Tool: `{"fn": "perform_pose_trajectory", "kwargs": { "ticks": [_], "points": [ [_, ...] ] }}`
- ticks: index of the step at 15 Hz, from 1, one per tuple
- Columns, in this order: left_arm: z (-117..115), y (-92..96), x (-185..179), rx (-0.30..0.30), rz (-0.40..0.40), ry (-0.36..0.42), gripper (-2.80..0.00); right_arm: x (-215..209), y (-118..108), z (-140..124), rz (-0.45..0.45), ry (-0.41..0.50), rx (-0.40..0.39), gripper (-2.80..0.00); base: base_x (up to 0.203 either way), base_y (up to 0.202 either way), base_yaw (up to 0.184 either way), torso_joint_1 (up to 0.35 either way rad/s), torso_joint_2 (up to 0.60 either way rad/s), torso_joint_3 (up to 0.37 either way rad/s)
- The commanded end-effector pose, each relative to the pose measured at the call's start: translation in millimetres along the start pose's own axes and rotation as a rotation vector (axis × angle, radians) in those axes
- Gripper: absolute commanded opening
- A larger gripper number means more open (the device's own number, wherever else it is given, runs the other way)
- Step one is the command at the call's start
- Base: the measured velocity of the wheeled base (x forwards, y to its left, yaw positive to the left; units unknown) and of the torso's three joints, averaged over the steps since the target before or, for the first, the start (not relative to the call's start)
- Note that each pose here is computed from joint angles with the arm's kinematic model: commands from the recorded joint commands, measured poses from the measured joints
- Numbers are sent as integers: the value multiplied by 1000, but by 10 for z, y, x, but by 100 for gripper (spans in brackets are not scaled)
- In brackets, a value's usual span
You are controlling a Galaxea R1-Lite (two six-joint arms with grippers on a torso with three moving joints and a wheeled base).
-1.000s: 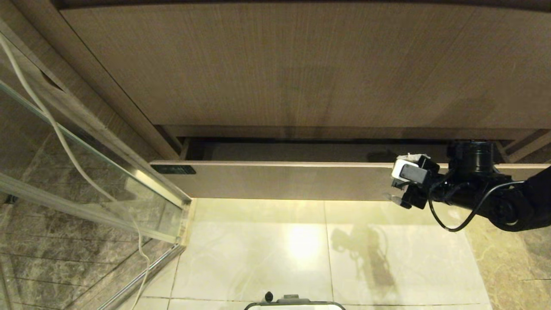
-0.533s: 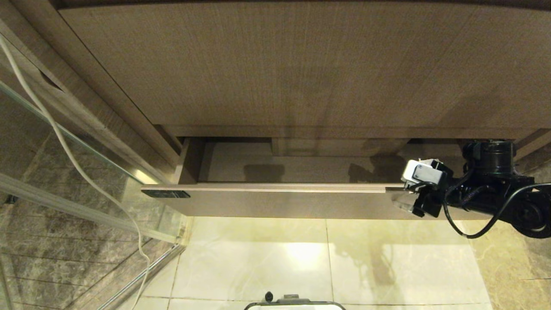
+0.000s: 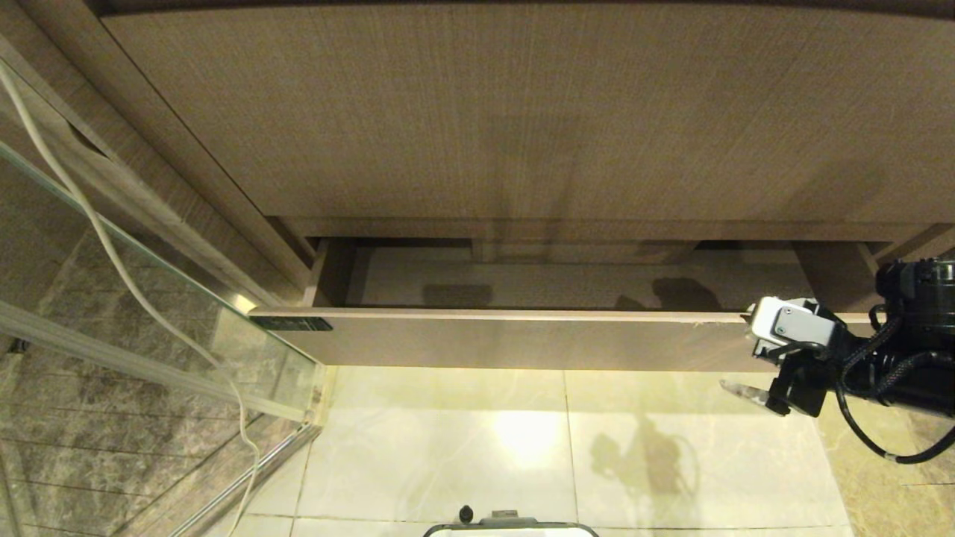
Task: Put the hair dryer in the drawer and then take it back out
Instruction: Pull open the drawer
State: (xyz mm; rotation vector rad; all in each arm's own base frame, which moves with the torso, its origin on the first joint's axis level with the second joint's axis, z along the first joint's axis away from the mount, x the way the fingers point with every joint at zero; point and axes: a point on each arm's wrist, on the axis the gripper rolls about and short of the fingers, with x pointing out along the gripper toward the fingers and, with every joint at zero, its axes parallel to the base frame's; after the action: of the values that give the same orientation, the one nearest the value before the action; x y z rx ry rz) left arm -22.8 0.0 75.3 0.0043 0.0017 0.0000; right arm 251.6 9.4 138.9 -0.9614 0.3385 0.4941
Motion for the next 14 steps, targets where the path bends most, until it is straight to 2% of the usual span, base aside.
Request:
{"fn": "perform_pose_trajectory", "kwargs": {
  "ticks": [1,2,3,6,8,9,11,14],
  "points": [
    [-3,0,0,0,0,-1,-280,-192,-45,73,-51,-22,10,0,0,0,0,0,0,0],
    [0,0,0,0,0,0,-280,-257,-67,77,-72,-4,22,0,0,0,0,0,0,0],
    [-1,0,0,0,0,0,-280,-311,-77,85,-87,15,33,-280,0,0,0,0,0,0],
    [-2,0,1,0,0,1,-280,-497,-72,131,-125,33,83,-280,0,0,0,0,0,0],
    [-4,0,1,0,0,1,-280,-665,-27,153,-109,52,120,-280,0,0,0,0,0,0],
    [0,0,0,0,0,0,-280,-731,-33,169,-110,55,180,-280,0,0,0,0,0,0],
    [0,0,0,0,0,0,-280,-927,-57,158,-182,41,319,-280,0,0,0,0,0,0],
    [-2,0,0,0,0,0,-280,-1338,114,131,-291,18,518,-280,0,0,0,0,0,0]
  ]
}}
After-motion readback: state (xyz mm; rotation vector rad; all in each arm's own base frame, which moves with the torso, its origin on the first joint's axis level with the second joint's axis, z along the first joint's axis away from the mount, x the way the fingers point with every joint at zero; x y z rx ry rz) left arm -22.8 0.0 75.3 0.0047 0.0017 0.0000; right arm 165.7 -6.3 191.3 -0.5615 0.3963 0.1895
